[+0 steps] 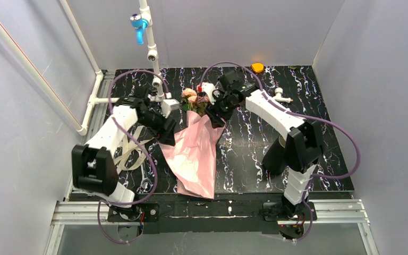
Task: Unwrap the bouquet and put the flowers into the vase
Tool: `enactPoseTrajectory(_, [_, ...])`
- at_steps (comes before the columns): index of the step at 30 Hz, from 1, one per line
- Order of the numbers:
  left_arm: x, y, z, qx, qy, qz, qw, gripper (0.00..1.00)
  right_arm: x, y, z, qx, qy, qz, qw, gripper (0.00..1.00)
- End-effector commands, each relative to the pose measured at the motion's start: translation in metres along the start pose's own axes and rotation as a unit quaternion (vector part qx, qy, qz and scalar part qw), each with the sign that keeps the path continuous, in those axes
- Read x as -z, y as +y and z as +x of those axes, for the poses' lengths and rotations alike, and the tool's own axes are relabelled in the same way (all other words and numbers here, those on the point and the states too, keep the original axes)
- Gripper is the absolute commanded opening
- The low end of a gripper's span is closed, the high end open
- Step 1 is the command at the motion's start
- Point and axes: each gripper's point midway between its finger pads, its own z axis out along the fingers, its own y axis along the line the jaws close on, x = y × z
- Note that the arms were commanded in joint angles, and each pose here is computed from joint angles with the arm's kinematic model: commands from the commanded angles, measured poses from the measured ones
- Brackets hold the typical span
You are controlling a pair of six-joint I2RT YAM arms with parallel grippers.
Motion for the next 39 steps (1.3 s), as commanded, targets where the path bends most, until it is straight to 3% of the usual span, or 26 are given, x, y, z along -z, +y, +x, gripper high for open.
enactPoseTrajectory(1, [-0.037,0.008,0.019,0.038,0.061,0.001,0.997,0.76,-0.019,0.016,0.022,-0.056,0.033,-0.034,0.997,0.66])
enactPoseTrajectory(6, [-0.058,0.006,0.028,0.050,0.095,0.017,0.994,0.71,-0.042,0.010,0.038,-0.070,0.048,-0.014,0.996,0.66])
enactPoseTrajectory(11, [-0.079,0.018,0.017,0.091,0.106,0.024,0.990,0.27,-0.060,-0.017,0.046,-0.078,0.076,0.035,0.993,0.64])
enactPoseTrajectory(16, [-0.096,0.040,-0.011,0.121,0.093,0.012,0.988,0.01,-0.077,-0.047,0.039,-0.112,0.062,0.069,0.989,0.61])
enactPoseTrajectory(28, [-0.108,0.079,-0.087,0.107,0.003,-0.020,0.994,0.00,-0.075,-0.147,0.004,-0.121,0.015,0.217,0.968,0.59])
enactPoseTrajectory(35, [-0.107,0.108,-0.127,0.075,-0.056,-0.073,0.993,0.00,-0.061,-0.157,-0.027,-0.132,-0.036,0.239,0.961,0.67])
enactPoseTrajectory(39, [-0.093,0.096,-0.148,0.059,-0.086,-0.055,0.993,0.00,-0.033,-0.139,-0.064,-0.136,-0.099,0.207,0.964,0.74])
